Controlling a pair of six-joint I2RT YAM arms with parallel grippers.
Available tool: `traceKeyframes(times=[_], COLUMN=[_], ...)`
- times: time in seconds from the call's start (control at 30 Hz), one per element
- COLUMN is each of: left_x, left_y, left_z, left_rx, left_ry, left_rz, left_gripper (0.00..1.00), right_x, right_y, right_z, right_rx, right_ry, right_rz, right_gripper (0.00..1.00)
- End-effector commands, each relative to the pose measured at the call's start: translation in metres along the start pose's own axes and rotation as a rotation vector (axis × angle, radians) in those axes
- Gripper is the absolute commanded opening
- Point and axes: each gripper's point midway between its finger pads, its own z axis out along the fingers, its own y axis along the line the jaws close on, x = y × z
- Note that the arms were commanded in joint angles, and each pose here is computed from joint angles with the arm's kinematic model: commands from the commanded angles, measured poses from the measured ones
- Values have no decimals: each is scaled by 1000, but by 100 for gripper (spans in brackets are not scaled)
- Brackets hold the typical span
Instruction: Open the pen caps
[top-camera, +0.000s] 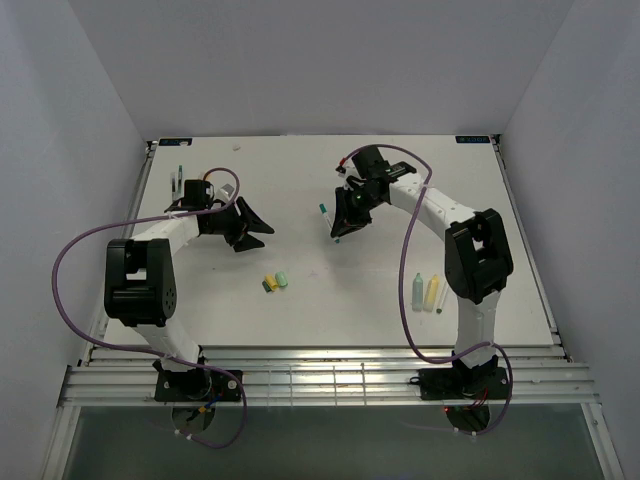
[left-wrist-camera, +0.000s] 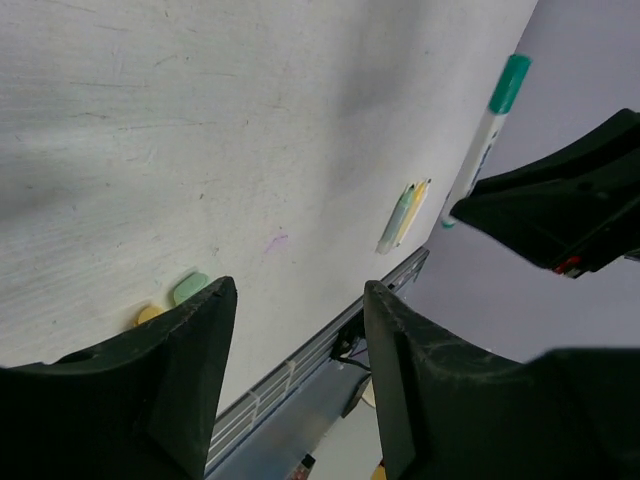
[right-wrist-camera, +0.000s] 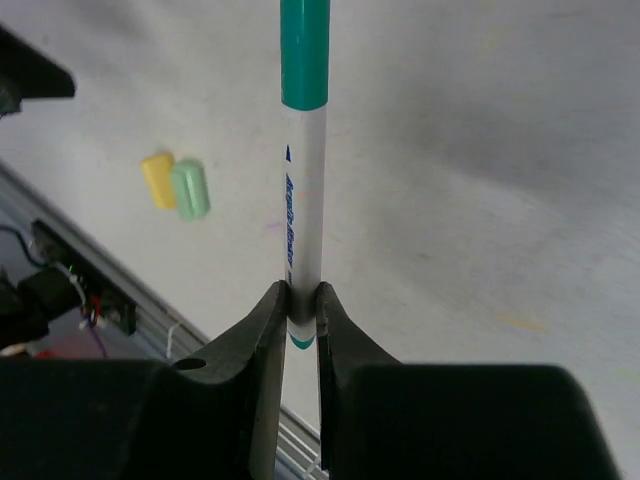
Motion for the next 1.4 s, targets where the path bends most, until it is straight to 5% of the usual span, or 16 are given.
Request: traceKeyframes(times=[0.0,0.6,1.37], left_x=[-5,2,1], left_y=[-22,-41,-44], left_z=[-1,10,2], left_rx=[44,55,41], left_ry=[-3,19,-27], left_rz=[10,23,44], left_gripper=[65,64,56], right_x=[23,52,71], right_y=[50,135,118], right_z=[12,34,36], right_rx=[-222,-425,-367], right_ry=[124,242,254], right_rz=[-82,-214,-194], right_gripper=[8,8,8])
